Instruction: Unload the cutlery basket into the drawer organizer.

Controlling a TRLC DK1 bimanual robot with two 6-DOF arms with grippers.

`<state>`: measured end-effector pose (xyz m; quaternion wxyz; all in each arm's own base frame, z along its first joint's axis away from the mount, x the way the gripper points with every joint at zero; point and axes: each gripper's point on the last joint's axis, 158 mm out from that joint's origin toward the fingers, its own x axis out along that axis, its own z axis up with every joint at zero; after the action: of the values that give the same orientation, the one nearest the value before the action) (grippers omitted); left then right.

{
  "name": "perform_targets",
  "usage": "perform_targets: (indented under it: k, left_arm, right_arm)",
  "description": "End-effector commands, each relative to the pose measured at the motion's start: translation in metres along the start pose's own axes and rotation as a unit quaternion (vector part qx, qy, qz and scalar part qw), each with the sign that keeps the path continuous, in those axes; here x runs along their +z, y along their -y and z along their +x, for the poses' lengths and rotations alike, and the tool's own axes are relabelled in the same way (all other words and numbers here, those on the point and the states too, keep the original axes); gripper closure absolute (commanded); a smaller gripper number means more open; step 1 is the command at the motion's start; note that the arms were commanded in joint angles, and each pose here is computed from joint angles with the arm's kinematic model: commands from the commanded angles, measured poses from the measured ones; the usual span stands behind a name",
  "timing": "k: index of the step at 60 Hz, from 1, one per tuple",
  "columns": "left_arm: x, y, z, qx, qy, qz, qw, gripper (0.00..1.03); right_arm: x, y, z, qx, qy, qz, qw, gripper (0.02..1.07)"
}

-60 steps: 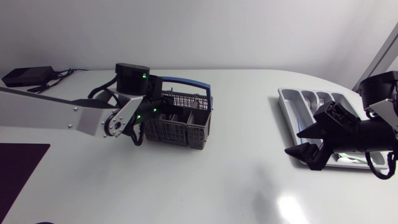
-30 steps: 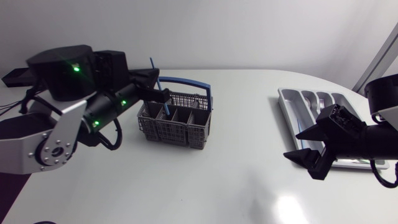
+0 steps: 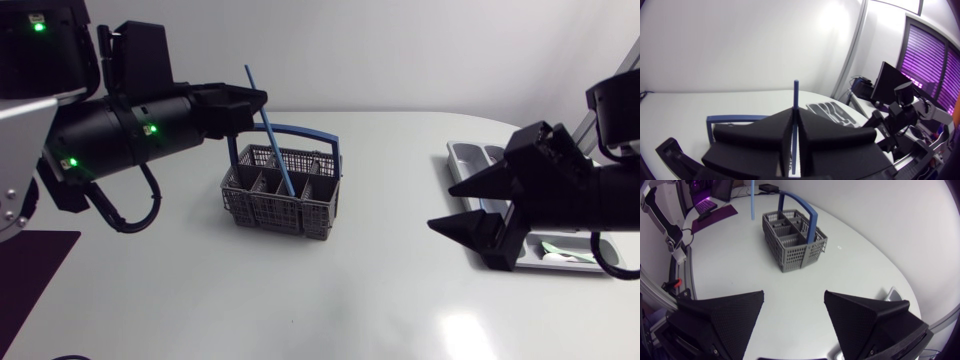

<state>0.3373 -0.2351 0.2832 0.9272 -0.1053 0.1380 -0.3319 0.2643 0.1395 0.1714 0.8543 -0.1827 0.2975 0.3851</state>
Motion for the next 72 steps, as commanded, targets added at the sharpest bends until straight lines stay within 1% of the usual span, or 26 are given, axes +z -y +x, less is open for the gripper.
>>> perform_targets:
  k: [1, 6, 11, 21, 34, 45, 51, 54, 61, 68, 70, 72]
  left_arm:
    - [0.01, 0.004, 0.007, -0.025, -0.009, -0.048, 0.999, 1.0]
    - [0.002, 0.003, 0.014, -0.048, -0.038, -0.081, 0.995, 1.0]
    - [-0.003, 0.005, 0.02, -0.065, -0.057, -0.101, 0.991, 1.0]
    - [-0.013, 0.013, 0.03, -0.085, -0.082, -0.118, 0.986, 1.0]
    - [-0.026, 0.019, 0.037, -0.096, -0.102, -0.123, 0.983, 1.0]
    - [-0.032, 0.021, 0.042, -0.099, -0.11, -0.126, 0.981, 1.0]
    - [-0.033, 0.021, 0.042, -0.101, -0.113, -0.13, 0.98, 1.0]
    - [-0.033, 0.021, 0.043, -0.101, -0.113, -0.13, 0.98, 1.0]
    - [-0.035, 0.021, 0.044, -0.101, -0.116, -0.131, 0.979, 1.0]
    - [-0.035, 0.021, 0.044, -0.101, -0.116, -0.131, 0.979, 1.0]
    - [-0.036, 0.021, 0.044, -0.101, -0.116, -0.131, 0.979, 1.0]
    - [-0.035, 0.02, 0.044, -0.101, -0.116, -0.131, 0.979, 1.0]
  right_arm:
    - [0.025, -0.008, 0.005, 0.027, 0.017, 0.029, 0.999, 0.2]
    - [0.043, -0.024, 0.018, 0.061, 0.022, 0.039, 0.997, 0.2]
    - [0.057, -0.036, 0.03, 0.084, 0.026, 0.041, 0.995, 0.2]
    - [0.08, -0.052, 0.058, 0.124, 0.027, 0.054, 0.99, 0.2]
    - [0.106, -0.06, 0.08, 0.163, 0.034, 0.071, 0.984, 0.21]
    - [0.119, -0.066, 0.092, 0.181, 0.039, 0.073, 0.98, 0.39]
    - [0.121, -0.072, 0.1, 0.19, 0.033, 0.069, 0.979, 0.47]
    - [0.121, -0.073, 0.103, 0.192, 0.031, 0.069, 0.979, 0.5]
    - [0.121, -0.075, 0.11, 0.195, 0.027, 0.068, 0.978, 0.61]
    - [0.12, -0.076, 0.114, 0.197, 0.025, 0.068, 0.978, 0.76]
    - [0.12, -0.077, 0.114, 0.197, 0.024, 0.068, 0.978, 0.82]
    - [0.12, -0.078, 0.114, 0.198, 0.024, 0.067, 0.978, 0.85]
